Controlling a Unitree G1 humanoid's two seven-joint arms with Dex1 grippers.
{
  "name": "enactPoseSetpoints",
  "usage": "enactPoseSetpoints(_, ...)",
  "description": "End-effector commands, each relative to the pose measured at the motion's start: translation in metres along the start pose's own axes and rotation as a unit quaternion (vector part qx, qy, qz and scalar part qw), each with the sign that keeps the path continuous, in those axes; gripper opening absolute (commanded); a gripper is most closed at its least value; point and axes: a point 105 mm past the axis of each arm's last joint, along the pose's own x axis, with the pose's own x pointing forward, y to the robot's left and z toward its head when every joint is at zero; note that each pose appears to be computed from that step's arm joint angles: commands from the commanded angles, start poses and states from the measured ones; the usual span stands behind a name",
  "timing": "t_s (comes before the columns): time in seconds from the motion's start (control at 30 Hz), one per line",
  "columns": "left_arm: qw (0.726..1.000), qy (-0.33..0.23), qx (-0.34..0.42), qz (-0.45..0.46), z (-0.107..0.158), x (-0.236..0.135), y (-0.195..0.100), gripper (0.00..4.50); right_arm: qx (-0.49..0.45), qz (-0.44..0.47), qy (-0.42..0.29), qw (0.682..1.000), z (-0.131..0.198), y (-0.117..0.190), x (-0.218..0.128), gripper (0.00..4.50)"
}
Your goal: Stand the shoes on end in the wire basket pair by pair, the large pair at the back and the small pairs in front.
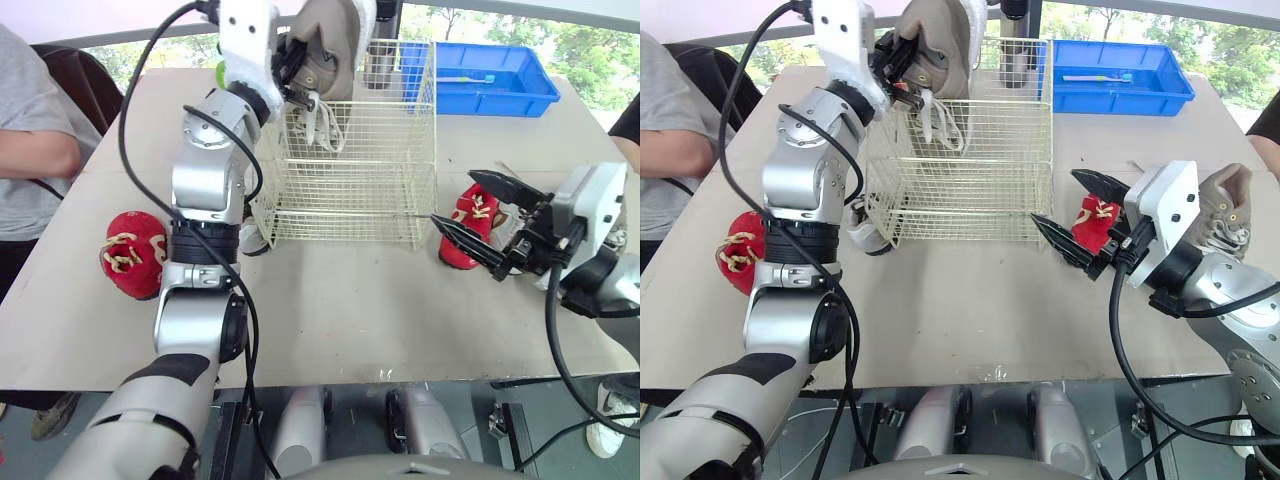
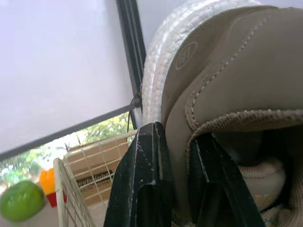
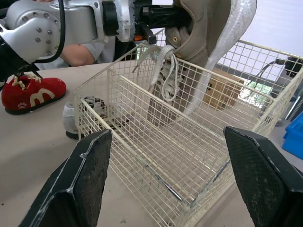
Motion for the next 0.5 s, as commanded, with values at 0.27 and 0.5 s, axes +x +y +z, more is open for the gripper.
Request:
enactPoseSetpoints(0.27,0.988,-0.043,-0.105,0.102,0.022,-0.019,0.034,0.14,-0.013,0.022,-0.024,0.999,0.007,-0.001,0.007,3.6)
enactPoseSetpoints(0.5,0.992,0.019,-0.108,0.055,-0.009,-0.022,0.009,0.13,-0.016,0.025,-0.024,0.999,0.007,0.001,0.007,3.6)
